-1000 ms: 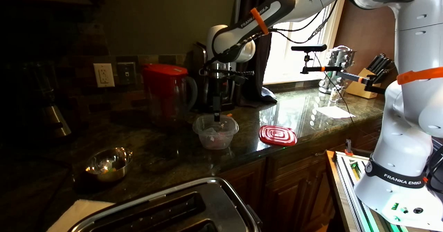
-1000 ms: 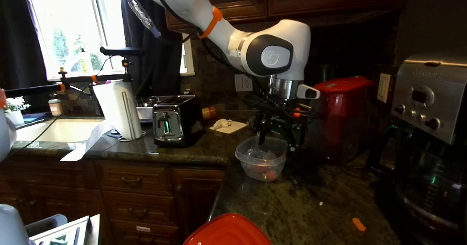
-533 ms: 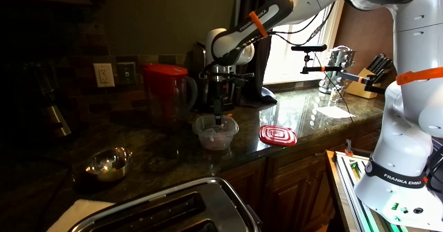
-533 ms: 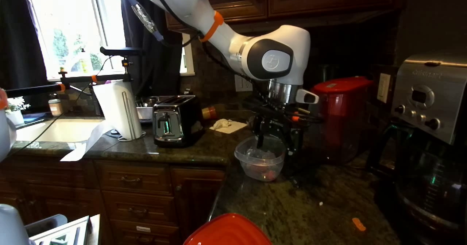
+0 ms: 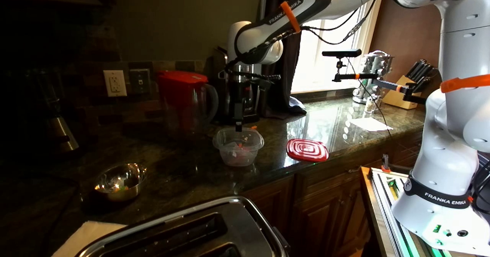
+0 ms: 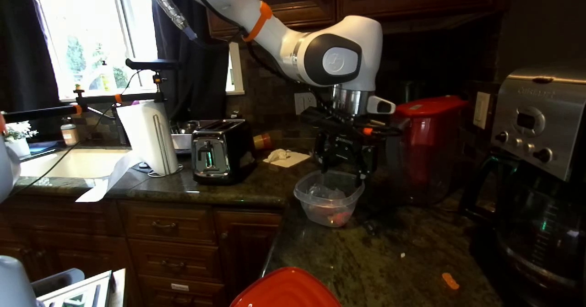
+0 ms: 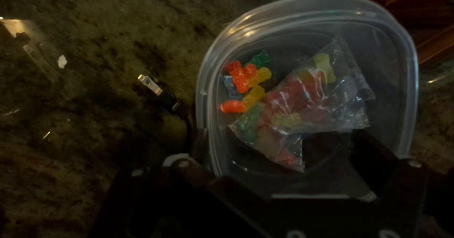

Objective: Place the two orange objects from the counter in the clear bowl.

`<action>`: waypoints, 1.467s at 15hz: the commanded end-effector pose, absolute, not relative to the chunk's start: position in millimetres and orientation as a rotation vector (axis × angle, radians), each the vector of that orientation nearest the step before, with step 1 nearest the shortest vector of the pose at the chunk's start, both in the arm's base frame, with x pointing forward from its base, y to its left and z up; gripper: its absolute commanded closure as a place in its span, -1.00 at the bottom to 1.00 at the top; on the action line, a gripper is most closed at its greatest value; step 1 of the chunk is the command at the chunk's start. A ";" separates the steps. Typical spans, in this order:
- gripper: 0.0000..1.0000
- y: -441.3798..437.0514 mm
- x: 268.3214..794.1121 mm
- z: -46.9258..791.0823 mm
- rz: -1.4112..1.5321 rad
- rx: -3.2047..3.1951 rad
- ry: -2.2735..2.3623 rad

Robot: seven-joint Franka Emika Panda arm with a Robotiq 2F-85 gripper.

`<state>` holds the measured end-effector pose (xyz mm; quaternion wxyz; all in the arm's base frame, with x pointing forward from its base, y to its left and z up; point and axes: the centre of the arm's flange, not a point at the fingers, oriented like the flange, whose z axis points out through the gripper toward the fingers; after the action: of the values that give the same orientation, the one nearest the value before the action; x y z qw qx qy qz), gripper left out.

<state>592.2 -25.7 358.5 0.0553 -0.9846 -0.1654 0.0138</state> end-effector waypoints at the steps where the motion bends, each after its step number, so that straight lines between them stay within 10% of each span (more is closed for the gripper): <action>1: -1.00 -19.6 576.4 375.6 0.023 -2.977 -0.524; 22: -1.00 -232.6 557.8 310.4 -0.226 -3.073 0.318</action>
<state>545.9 -230.5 334.9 0.0304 -0.9947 0.0649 -0.0743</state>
